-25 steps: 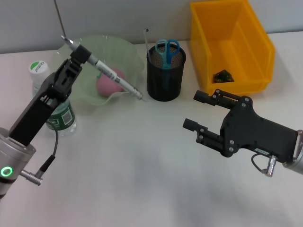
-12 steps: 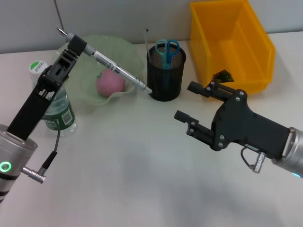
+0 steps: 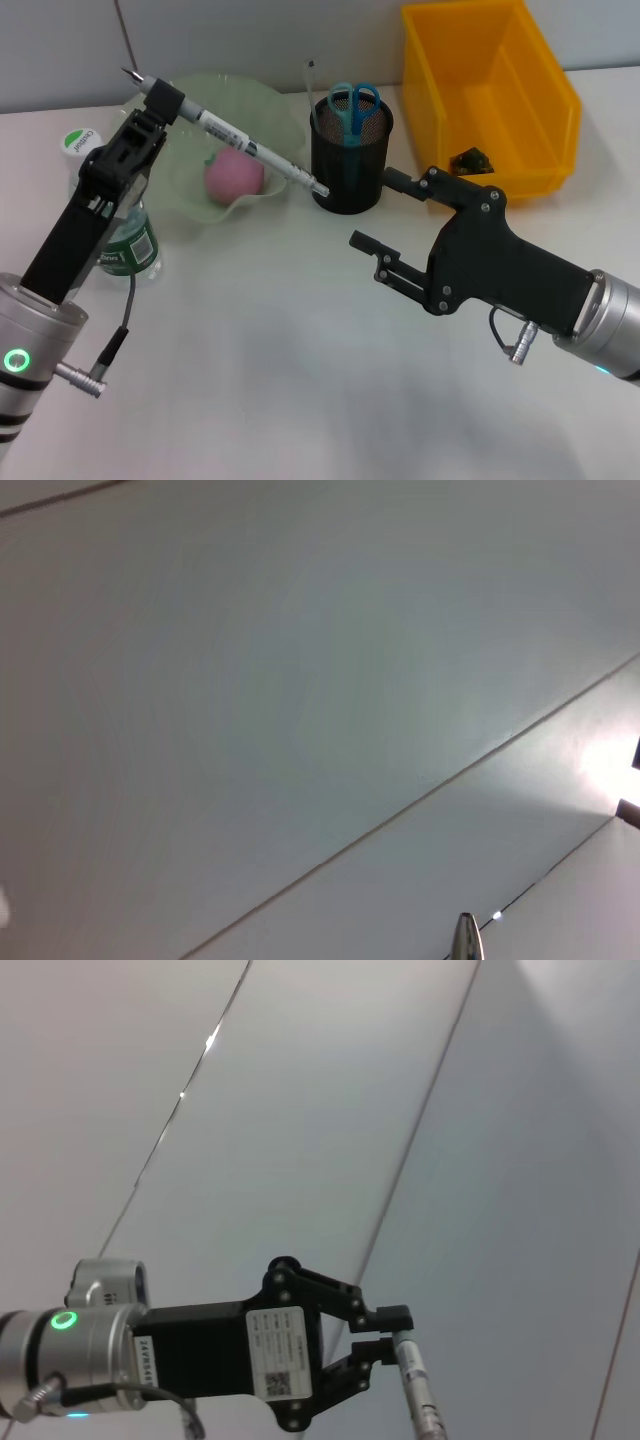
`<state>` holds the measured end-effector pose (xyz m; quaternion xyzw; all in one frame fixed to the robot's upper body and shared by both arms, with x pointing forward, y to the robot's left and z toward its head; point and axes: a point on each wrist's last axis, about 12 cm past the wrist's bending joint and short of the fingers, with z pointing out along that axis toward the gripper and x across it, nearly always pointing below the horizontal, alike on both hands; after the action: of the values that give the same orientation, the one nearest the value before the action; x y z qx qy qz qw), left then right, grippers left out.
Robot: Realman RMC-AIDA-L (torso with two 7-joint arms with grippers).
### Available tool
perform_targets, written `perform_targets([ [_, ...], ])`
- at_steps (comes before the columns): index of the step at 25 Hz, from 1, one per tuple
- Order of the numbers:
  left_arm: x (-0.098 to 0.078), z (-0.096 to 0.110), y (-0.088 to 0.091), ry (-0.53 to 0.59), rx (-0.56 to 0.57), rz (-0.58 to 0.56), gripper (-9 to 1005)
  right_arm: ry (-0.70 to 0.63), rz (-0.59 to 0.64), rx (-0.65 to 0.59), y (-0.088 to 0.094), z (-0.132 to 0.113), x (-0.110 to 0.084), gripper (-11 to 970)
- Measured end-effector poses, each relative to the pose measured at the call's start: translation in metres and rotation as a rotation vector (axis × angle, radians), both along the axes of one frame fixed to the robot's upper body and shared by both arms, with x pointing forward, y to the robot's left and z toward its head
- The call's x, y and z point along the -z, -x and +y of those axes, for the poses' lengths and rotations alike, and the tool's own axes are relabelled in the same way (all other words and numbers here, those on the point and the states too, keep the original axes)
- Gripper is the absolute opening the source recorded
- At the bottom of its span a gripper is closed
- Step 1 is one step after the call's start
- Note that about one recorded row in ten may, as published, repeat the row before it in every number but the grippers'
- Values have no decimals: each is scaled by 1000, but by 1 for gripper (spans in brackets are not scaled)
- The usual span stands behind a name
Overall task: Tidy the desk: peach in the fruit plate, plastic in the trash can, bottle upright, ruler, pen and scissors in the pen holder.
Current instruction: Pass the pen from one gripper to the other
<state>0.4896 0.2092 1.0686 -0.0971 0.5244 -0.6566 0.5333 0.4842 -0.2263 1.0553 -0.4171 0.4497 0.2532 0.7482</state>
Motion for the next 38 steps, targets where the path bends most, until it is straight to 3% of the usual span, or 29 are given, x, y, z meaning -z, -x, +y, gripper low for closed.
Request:
perform_targets([
  [38,2,-8,6,49,36,58,131,98,-243,14,-14,33,-7,562],
])
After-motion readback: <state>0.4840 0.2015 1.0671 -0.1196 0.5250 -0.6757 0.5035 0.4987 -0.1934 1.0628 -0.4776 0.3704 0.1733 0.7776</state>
